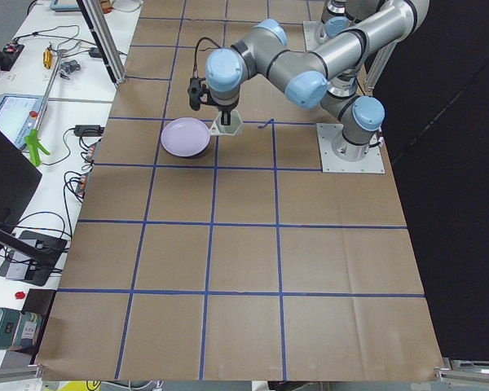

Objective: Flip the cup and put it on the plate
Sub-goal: 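Lift the mug with the left gripper and carry it over the plate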

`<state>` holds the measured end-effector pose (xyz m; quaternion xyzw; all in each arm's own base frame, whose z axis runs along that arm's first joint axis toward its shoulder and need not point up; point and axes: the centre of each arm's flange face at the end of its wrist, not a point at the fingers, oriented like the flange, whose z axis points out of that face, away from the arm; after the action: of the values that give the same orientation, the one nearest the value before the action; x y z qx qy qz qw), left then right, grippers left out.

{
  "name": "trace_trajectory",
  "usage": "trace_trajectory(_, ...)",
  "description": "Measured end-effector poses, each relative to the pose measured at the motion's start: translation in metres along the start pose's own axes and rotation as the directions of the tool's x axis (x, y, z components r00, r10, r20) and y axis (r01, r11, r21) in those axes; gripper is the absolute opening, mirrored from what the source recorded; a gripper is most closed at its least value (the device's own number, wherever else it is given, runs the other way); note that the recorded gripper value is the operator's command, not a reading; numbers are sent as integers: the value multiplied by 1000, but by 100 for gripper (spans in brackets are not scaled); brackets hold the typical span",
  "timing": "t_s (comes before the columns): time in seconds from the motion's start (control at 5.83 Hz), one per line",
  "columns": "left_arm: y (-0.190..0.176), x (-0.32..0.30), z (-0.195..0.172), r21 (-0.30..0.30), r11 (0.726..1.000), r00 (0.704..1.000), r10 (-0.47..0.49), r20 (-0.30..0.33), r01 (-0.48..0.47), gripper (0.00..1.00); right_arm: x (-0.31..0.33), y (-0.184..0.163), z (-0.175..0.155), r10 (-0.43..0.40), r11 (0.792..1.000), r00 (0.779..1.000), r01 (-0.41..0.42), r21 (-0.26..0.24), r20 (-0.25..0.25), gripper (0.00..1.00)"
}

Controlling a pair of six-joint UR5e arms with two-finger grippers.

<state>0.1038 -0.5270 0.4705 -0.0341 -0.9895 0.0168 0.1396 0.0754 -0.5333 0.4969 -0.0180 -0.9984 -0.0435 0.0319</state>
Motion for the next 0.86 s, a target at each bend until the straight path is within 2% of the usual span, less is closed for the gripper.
trace_trajectory(0.17, -27, 69, 15, 11, 996, 985, 87, 151, -90, 0, 0, 0, 0, 0, 1000, 1000, 0, 0, 0, 100)
trace_trajectory(0.34, -47, 123, 35, 21, 982, 952, 175, 252, -186, 0, 0, 0, 0, 0, 1000, 1000, 0, 0, 0, 100)
trace_trajectory(0.51, -66, 150, 56, 41, 966, 920, 228, 317, -254, 0, 0, 0, 0, 0, 1000, 1000, 0, 0, 0, 100)
trace_trajectory(0.86, -110, 153, 98, 106, 945, 892, 251, 375, -311, 0, 0, 0, 0, 0, 1000, 1000, 0, 0, 0, 100)
